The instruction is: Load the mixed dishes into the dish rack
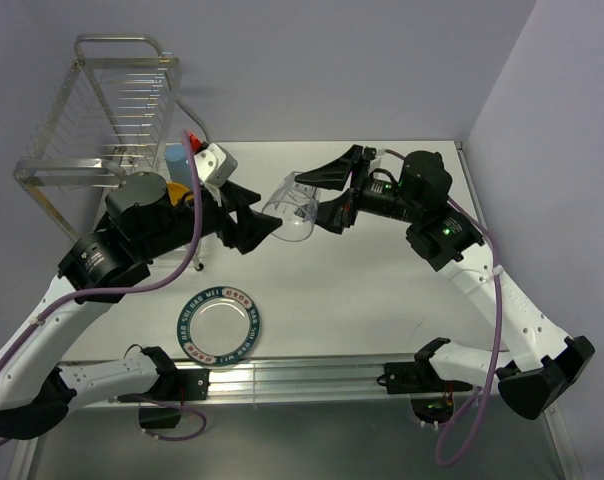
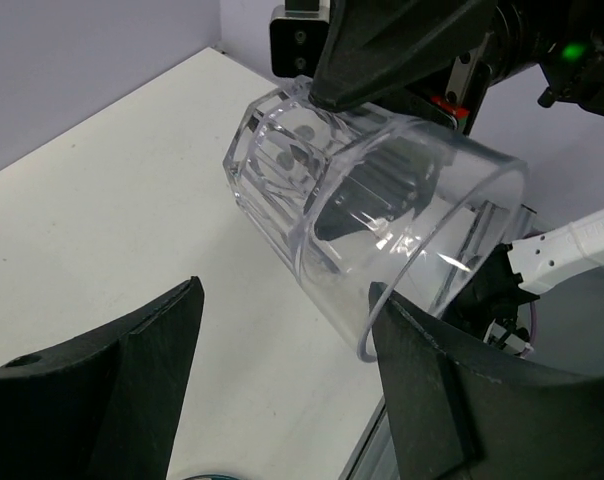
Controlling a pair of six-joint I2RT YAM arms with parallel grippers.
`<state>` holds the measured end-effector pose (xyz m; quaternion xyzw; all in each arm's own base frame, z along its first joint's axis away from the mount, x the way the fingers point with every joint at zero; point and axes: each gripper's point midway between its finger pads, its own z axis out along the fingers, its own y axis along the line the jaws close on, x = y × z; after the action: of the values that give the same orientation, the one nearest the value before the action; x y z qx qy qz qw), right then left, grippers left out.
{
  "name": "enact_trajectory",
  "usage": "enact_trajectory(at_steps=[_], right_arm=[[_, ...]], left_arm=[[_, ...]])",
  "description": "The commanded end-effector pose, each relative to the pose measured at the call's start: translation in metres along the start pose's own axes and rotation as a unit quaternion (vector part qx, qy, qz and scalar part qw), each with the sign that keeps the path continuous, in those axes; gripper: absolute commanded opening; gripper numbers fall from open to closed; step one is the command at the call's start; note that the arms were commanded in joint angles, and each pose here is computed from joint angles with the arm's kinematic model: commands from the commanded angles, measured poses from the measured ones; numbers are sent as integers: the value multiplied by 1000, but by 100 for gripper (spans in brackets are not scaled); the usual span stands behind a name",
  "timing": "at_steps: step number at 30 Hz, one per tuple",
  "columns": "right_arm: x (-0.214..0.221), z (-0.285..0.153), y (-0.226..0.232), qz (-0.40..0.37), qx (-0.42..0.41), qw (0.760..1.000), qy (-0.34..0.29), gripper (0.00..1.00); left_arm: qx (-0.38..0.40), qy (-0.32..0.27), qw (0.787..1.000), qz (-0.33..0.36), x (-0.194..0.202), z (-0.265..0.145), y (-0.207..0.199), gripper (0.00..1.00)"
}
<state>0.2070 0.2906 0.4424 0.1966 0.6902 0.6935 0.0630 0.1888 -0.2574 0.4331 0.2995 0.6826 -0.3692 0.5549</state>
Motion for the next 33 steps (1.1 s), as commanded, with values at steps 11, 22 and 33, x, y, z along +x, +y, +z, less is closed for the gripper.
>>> enact_trajectory(at_steps=[11,22,33], right_arm=[[20,-11,27,-79,-29,996,22,0],[-6,-7,18,-148,16,988,-35,69],[-44,-32,15,-268,112,945,-151,100]], left_arm=[[-70,-49,996,-15,-33,16,24,30],[-115,-84,988,-60,-57,17,36,0],[-216,-104,966,-95,-67,0,67,0]])
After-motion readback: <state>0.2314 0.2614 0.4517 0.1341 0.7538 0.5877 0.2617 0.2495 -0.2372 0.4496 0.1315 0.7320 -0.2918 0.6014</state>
